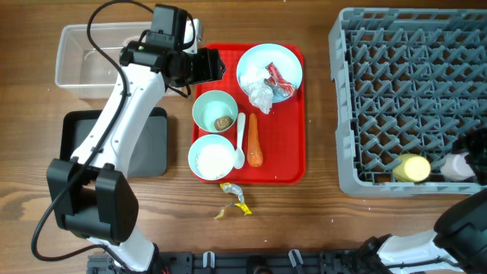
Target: Sort waste into correct bins and load items into the dishwasher rack
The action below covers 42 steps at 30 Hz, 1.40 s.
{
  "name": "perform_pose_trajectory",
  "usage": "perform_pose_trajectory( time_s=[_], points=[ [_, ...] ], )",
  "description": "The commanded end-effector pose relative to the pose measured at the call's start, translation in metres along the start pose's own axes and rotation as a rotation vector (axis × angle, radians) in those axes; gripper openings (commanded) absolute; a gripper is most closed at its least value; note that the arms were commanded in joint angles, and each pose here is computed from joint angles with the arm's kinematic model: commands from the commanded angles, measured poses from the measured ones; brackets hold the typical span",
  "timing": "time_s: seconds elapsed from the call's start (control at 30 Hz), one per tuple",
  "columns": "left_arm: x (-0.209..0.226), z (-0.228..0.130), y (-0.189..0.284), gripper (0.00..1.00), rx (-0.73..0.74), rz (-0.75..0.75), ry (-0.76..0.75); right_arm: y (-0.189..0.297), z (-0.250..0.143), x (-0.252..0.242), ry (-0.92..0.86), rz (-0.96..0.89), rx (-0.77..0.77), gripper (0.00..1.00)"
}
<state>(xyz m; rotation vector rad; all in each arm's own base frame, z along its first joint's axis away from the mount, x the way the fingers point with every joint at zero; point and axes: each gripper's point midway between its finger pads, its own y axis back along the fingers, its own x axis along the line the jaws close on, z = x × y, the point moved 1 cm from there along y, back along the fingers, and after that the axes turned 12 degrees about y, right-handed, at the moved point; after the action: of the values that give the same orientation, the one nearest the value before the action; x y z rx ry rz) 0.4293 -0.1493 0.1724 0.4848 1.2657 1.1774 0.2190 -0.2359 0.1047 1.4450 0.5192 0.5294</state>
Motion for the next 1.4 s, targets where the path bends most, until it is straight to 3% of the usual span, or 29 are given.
perform_pose_trajectory(
  time_s=[0.0,0.03,0.17,0.27,0.37,0.4,0.53,0.6,0.7,1.0,1.13,1.2,1.3,1.37],
  points=[
    [0.005,-0.004,-0.008,0.75,0.015,0.021,-0.011,-0.006,0.0,0.003,-0.003,0.018,0.01,0.73],
    [0.005,-0.004,-0.008,0.75,0.015,0.021,-0.012,-0.006,0.0,0.003,-0.005,0.019,0.009,0.98],
    [0.005,-0.005,-0.008,0.75,0.018,0.023,-0.01,0.011,0.01,0.009,-0.007,0.051,-0.018,1.0],
    [0.006,-0.007,-0.008,0.8,0.026,0.027,-0.008,0.08,0.034,0.018,0.035,0.113,-0.125,1.0],
    [0.009,-0.011,-0.007,0.85,0.045,0.037,-0.023,0.162,0.028,0.075,0.31,0.402,-0.265,1.0],
    [0.011,-0.016,-0.007,0.85,0.063,0.048,-0.019,0.18,0.018,0.085,0.357,0.415,-0.294,1.0],
    [0.022,-0.023,-0.005,0.86,0.1,0.079,-0.025,0.224,-0.052,0.164,0.684,0.488,-0.351,1.0],
    [0.026,-0.019,-0.003,0.89,0.095,0.083,-0.011,0.221,-0.107,0.218,0.927,0.539,-0.278,1.0],
    [0.029,-0.025,-0.002,0.92,0.117,0.095,-0.005,0.2,-0.18,0.277,1.132,0.6,-0.18,0.99],
    [0.045,-0.024,0.0,0.93,0.105,0.183,-0.053,0.094,-0.315,0.317,1.364,0.626,0.065,0.94],
    [0.033,-0.058,0.002,0.88,0.253,0.127,-0.098,0.089,-0.292,0.321,1.278,0.565,-0.014,0.95],
    [0.014,-0.098,0.006,0.85,0.402,0.069,-0.133,0.086,-0.249,0.314,1.157,0.548,-0.039,0.97],
    [0.0,-0.159,0.015,0.84,0.573,0.163,-0.232,0.082,-0.169,0.285,0.927,0.54,-0.074,0.98],
    [-0.005,-0.195,0.02,0.84,0.608,0.32,-0.231,0.082,-0.138,0.265,0.856,0.564,-0.084,0.98]
  ],
)
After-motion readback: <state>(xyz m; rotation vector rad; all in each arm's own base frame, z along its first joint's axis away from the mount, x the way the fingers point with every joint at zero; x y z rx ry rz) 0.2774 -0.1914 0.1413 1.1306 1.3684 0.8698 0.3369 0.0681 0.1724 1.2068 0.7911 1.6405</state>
